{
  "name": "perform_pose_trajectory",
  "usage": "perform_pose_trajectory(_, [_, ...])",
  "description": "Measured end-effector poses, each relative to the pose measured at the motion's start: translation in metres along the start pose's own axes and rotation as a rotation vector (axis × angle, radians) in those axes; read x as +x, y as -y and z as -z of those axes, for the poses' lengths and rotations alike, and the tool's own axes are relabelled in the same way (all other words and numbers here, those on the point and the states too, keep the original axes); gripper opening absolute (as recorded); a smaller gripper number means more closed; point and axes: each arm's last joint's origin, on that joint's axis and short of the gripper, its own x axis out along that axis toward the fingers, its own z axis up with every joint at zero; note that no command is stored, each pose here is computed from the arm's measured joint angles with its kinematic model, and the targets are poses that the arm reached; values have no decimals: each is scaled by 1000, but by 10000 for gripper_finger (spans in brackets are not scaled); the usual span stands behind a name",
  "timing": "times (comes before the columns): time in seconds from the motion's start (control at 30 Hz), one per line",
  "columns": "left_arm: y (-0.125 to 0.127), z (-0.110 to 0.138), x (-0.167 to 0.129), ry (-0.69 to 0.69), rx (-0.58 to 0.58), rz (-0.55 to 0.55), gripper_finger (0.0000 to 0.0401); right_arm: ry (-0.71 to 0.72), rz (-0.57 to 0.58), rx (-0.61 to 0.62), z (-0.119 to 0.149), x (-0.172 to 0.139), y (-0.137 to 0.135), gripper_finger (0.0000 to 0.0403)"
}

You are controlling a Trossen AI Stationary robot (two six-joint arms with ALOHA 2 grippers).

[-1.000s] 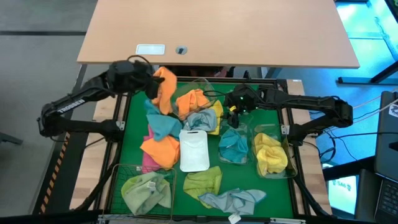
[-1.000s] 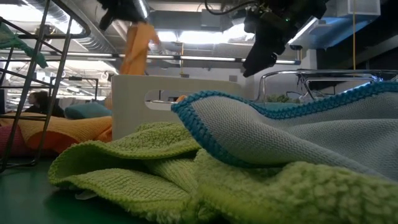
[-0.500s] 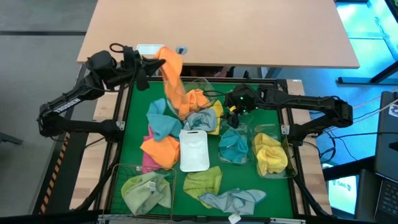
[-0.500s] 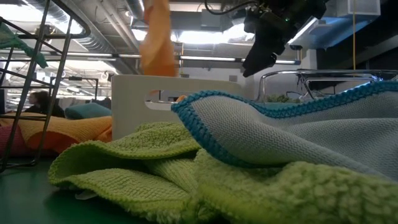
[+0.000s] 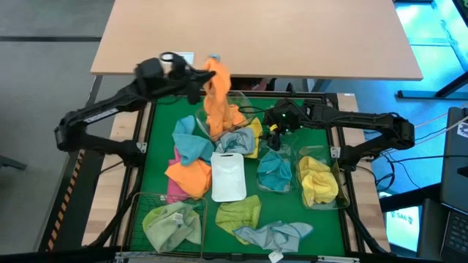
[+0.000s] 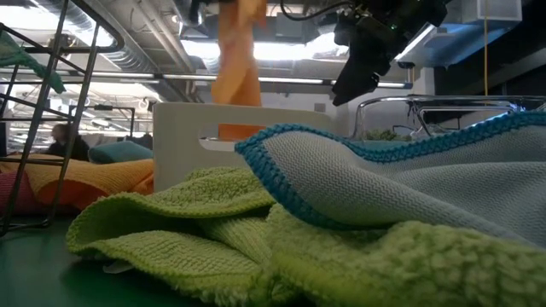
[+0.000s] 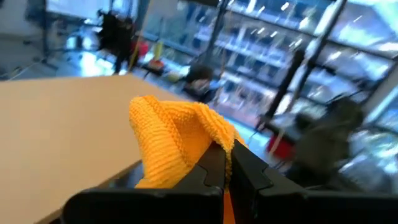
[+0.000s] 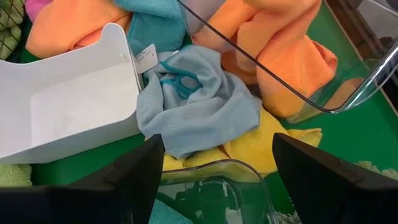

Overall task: Sort microfiber towel by color & place in baskets
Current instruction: Put the orange microfiber towel into the top transparent bin

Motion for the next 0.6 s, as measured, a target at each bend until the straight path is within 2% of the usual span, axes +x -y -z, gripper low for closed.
perform_pose_trajectory(0.13, [-9, 22, 28, -82, 38, -78, 0, 0, -1, -1, 0, 0, 0, 299])
perform_pose_trajectory(0.33, [-18, 59, 61, -242, 64, -113, 0, 0, -1, -1, 0, 0, 0, 299])
perform_pose_trajectory(0.6, [-13, 108, 74, -527, 84, -132, 0, -3, -1, 0, 0, 0, 0, 299])
